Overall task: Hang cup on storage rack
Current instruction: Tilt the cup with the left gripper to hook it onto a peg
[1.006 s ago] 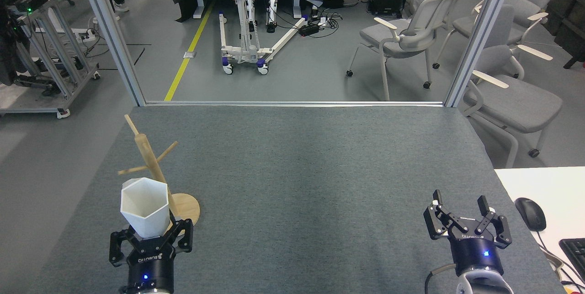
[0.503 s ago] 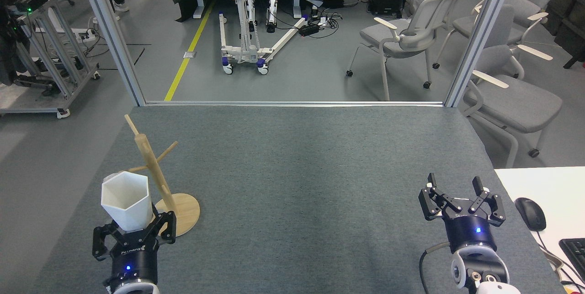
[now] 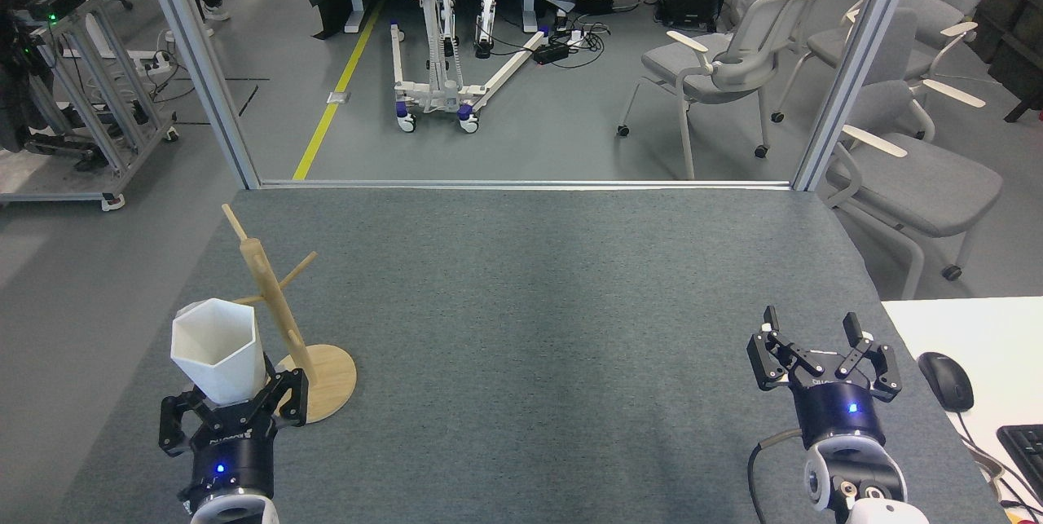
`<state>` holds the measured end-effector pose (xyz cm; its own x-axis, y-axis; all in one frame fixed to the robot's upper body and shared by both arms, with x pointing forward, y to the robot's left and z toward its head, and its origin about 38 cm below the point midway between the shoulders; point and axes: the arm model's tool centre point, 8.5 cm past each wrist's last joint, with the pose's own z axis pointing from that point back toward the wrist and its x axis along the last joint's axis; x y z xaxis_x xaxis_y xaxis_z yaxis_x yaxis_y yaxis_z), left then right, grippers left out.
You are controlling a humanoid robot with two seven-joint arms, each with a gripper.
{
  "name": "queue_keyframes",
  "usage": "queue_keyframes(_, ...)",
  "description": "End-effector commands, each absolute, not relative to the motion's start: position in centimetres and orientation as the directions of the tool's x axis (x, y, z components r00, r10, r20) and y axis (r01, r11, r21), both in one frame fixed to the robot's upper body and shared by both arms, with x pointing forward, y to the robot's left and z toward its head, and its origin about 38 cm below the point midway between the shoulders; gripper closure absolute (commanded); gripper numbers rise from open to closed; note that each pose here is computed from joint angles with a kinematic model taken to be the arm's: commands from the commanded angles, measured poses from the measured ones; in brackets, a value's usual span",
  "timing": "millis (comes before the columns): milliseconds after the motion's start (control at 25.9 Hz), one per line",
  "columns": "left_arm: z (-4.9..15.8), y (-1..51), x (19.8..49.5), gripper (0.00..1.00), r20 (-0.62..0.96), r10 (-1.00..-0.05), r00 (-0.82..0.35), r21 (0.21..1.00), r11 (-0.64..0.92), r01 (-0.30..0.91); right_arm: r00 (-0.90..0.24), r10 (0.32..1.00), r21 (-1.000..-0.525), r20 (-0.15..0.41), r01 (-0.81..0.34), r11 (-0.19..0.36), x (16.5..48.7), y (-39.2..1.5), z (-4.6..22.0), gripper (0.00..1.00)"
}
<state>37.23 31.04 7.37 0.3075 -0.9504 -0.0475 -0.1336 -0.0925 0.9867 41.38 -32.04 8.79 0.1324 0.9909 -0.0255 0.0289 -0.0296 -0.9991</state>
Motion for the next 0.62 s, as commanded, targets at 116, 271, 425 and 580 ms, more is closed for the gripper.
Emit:
queue_keyframes(116, 7.4, 31.0, 37.4, 1.00, -0.060, -0.954, 0.293, 0.986, -0.103, -0.134, 0.136, 0.991, -1.000, -0.004, 0.009, -0.006, 41.4, -31.7, 7.9, 0.01)
queue_keyframes(271, 7.0, 31.1, 37.8, 1.00, -0.070, -0.962, 0.263, 0.987, -0.105, -0.123, 0.141, 0.990, -1.000, -0.003, -0.023, 0.001, 41.2, -31.8, 6.7, 0.01)
queue_keyframes(425, 7.1, 30.9, 38.2, 1.00, -0.072, -0.968, 0.241, 0.987, -0.104, -0.125, 0.140, 0.990, -1.000, -0.004, -0.028, 0.000, 41.3, -31.9, 6.7, 0.01)
queue_keyframes(580, 7.3, 31.2, 38.4, 1.00, -0.080, -0.968, 0.238, 0.985, -0.113, -0.129, 0.140, 0.990, -1.000, -0.003, -0.021, 0.000, 41.5, -31.9, 6.9, 0.01)
